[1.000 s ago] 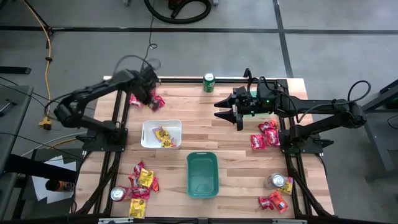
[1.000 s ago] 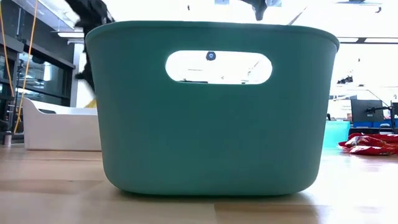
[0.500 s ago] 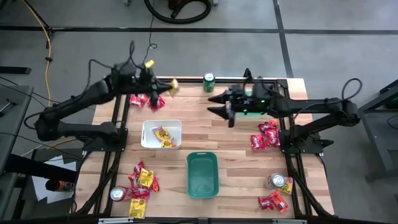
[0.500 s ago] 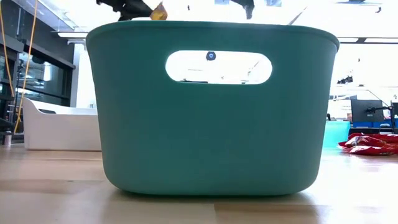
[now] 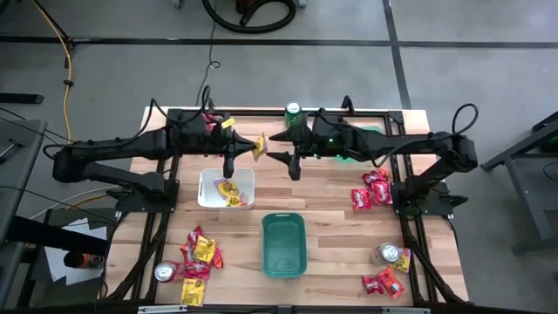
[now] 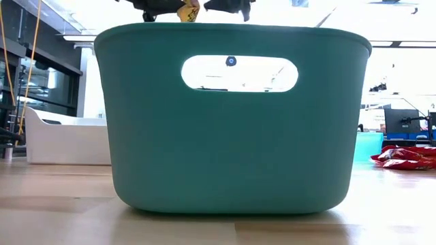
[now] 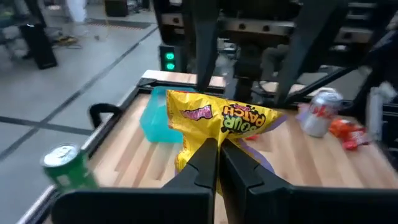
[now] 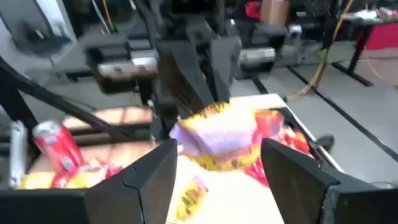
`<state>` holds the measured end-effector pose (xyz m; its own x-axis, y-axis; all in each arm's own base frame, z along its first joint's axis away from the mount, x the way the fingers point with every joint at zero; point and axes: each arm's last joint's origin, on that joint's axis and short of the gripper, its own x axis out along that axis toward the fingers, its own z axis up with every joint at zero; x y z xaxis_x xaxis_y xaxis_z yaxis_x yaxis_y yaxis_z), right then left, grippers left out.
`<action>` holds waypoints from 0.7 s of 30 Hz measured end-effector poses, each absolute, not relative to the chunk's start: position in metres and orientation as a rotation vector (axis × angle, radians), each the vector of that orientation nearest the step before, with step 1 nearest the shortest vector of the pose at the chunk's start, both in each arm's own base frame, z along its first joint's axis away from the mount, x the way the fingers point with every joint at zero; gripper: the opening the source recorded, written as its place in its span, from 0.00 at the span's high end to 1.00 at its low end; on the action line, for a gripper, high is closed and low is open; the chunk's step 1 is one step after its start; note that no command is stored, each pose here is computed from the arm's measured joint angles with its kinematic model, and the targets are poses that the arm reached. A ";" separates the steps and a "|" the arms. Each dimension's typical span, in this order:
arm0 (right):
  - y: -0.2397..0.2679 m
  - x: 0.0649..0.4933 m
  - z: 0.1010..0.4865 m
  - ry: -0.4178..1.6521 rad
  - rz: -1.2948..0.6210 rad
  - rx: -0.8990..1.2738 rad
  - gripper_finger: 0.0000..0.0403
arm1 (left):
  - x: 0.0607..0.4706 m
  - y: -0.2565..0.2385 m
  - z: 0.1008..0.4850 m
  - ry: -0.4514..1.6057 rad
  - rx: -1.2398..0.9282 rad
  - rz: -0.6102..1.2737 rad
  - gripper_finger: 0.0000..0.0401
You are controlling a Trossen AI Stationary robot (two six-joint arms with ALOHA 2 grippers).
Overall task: Sort candy
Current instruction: Put the yellow candy pack into the white bin
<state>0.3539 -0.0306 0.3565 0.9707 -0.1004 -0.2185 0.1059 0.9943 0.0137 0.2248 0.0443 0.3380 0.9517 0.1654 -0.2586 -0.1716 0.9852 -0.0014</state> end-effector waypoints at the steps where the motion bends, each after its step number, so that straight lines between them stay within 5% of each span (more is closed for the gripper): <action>1: -0.031 0.354 0.357 0.220 -0.104 0.025 0.43 | 0.223 0.044 0.337 0.278 -0.017 0.185 1.00; 14: -0.027 0.318 0.359 0.448 -0.115 0.089 0.43 | 0.188 0.012 0.297 0.830 -0.152 0.053 1.00; 21: -0.025 0.295 0.361 0.568 -0.130 0.133 0.43 | 0.185 0.004 0.267 1.019 -0.187 0.209 0.98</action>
